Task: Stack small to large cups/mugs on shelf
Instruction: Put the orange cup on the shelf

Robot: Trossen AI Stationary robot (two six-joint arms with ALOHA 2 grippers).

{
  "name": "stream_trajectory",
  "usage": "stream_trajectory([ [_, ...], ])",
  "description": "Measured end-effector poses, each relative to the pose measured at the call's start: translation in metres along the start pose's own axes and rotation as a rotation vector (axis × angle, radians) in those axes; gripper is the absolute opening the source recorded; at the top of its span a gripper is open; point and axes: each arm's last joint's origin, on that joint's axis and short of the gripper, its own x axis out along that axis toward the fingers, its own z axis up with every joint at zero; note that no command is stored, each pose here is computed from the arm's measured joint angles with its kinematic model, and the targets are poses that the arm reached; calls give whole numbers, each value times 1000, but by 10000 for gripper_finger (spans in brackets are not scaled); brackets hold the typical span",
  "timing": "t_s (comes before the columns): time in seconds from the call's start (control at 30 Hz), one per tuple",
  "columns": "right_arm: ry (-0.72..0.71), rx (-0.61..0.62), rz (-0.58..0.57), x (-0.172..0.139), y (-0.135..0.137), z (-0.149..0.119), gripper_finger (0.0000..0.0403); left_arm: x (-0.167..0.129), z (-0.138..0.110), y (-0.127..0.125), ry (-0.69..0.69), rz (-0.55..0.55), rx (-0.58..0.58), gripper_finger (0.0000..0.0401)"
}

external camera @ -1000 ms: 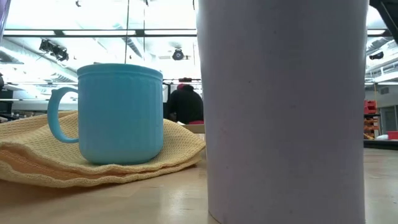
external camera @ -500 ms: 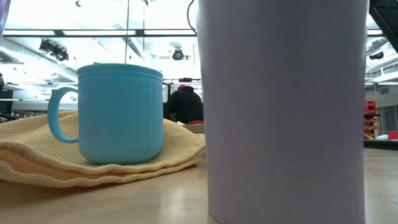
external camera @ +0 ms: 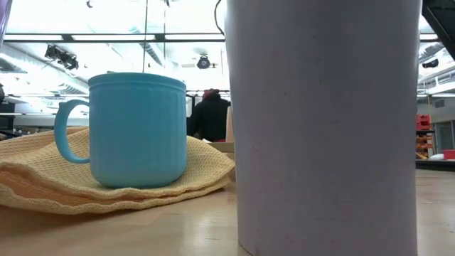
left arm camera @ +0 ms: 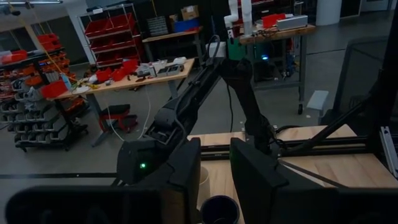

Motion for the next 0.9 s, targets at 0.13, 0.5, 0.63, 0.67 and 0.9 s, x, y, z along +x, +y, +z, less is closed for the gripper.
stream_trajectory([
  [0.13,3,5,4,0,-1,0,7,0,0,0,0,0,0,96],
  [0.5,-52,-4,12,-19,1,4,2,0,0,0,1,0,2,98],
  [0.63,-129,-8,37,-52,4,6,2,0,0,0,1,0,6,97],
  [0.67,-148,-5,52,-61,4,6,2,0,0,0,1,0,11,96],
  [0.9,-209,-23,144,-109,35,-4,0,0,0,0,0,2,30,98],
])
